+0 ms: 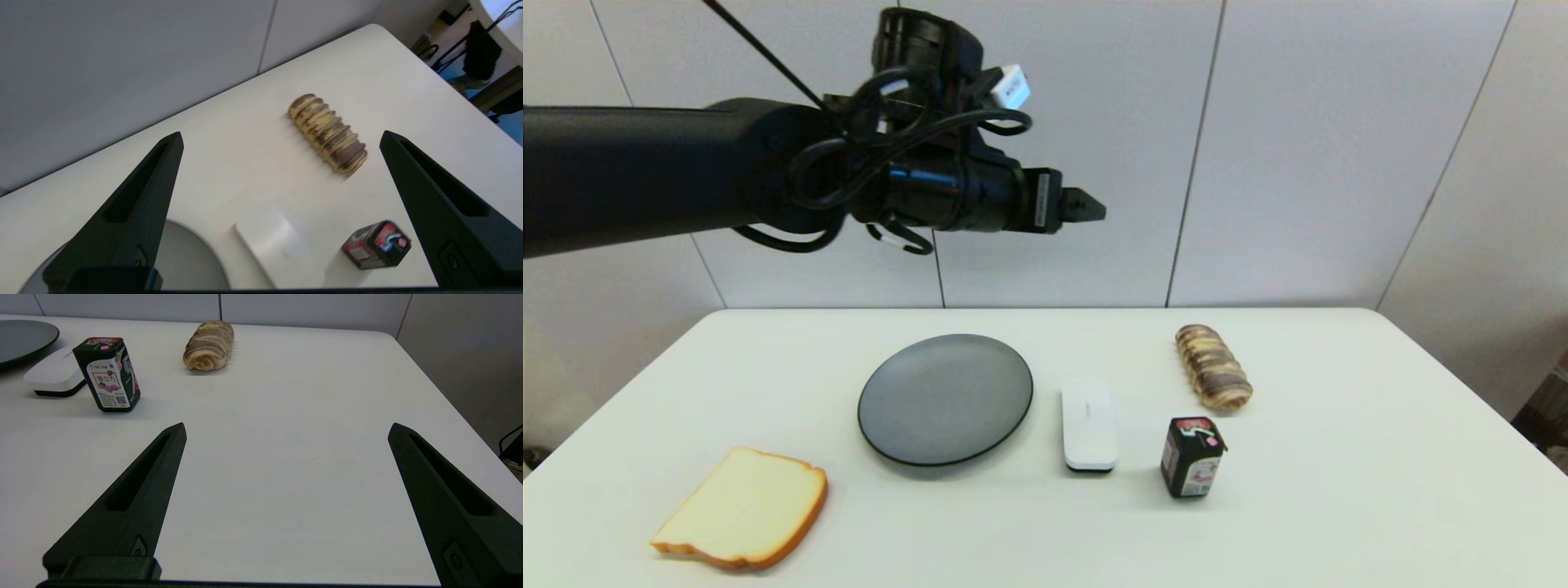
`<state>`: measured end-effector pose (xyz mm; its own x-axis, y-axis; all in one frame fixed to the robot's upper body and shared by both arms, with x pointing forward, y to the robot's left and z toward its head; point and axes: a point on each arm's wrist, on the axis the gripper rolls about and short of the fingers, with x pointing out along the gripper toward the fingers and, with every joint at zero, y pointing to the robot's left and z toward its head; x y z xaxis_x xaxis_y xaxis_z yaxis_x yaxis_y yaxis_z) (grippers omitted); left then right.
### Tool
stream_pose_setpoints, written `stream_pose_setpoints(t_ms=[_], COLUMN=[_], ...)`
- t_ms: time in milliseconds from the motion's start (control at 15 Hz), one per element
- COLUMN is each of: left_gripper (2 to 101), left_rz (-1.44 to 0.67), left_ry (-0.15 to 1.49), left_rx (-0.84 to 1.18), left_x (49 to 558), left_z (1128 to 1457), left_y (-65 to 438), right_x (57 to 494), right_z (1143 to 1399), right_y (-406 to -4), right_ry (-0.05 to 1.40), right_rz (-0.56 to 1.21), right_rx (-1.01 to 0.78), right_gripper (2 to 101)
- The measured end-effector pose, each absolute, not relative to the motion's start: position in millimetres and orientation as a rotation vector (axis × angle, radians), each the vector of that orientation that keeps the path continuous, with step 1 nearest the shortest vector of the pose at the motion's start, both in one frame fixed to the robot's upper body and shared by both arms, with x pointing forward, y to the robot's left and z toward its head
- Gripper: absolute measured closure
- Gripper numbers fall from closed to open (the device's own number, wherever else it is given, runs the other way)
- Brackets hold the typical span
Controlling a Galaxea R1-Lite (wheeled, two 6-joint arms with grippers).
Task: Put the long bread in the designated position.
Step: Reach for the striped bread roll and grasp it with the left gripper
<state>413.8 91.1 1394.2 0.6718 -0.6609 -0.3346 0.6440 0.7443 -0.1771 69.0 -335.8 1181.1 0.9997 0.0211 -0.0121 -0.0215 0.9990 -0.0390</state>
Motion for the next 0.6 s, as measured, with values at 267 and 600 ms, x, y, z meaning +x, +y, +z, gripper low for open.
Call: stream_pose_setpoints(t_ms=[267,600], left_gripper=[5.4,5.4], left_rz=[-0.790,-0.850], left_ry=[0.405,0.447], left_rx=[-0.051,-0.028], left_x=[428,432], left_z=[1369,1323], left_y=[47,2], right_x=[69,69], right_z=[1181,1181], right_y=[-336,-336], right_ry=[0.012,0.012], right_rz=[0.022,0.021], right_rx=[-0.039,-0.039], right_gripper=[4.3,4.3])
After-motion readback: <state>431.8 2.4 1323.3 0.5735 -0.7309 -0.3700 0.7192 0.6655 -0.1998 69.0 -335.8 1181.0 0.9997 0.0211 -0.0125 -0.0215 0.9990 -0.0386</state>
